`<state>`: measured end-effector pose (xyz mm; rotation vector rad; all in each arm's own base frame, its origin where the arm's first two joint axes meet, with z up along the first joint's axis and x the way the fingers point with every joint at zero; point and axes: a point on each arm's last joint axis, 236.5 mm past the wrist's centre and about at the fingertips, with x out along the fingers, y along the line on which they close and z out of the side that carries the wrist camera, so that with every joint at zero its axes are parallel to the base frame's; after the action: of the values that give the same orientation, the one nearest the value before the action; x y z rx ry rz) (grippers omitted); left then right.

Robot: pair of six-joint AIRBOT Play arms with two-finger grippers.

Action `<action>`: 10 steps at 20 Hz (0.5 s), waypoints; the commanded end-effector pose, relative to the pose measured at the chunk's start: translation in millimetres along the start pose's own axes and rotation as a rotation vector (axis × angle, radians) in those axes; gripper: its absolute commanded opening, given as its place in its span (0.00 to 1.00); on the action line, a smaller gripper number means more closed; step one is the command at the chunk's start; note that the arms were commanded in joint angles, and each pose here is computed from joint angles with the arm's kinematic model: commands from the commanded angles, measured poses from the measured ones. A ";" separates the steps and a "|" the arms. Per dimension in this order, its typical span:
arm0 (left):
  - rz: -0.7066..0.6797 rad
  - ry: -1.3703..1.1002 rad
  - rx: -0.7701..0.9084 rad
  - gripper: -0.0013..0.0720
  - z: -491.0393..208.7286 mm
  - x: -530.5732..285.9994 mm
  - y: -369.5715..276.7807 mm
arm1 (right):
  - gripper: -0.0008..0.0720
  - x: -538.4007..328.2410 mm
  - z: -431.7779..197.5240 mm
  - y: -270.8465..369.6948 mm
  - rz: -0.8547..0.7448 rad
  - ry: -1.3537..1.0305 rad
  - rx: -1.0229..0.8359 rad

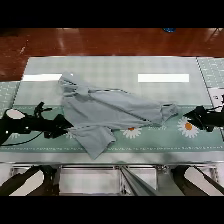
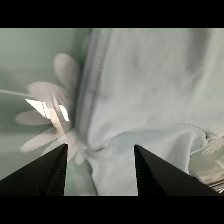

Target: Fold the shirts.

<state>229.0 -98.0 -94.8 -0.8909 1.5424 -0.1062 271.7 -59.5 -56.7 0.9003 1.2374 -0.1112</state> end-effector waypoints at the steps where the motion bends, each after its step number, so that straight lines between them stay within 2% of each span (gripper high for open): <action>1: 0.020 0.000 0.007 0.71 -2.4 28.8 -7.9 | 0.57 1.1 -1.1 0.8 0.007 0.002 0.002; 2: 0.031 0.008 0.003 0.71 -3.9 36.0 -8.0 | 0.57 1.0 -1.2 0.9 0.008 0.002 0.002; 3: 0.034 0.016 0.005 0.55 -5.1 41.4 -9.1 | 0.57 2.1 -1.8 0.8 0.009 0.008 0.005; 4: 0.035 0.020 0.008 0.18 -4.7 43.7 -9.6 | 0.57 5.0 -4.6 0.0 0.013 0.027 0.012; 5: 0.034 0.018 0.030 0.04 -2.8 43.4 -11.7 | 0.57 10.5 -8.5 0.0 0.014 0.054 0.013; 10: 0.017 0.019 0.075 0.04 1.9 37.0 -23.7 | 0.57 54.7 -21.0 25.9 0.067 0.151 -0.038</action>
<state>240.0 -133.2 -114.2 -0.8355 1.5626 -0.1437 276.8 -27.9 -79.4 0.9186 1.3303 -0.0165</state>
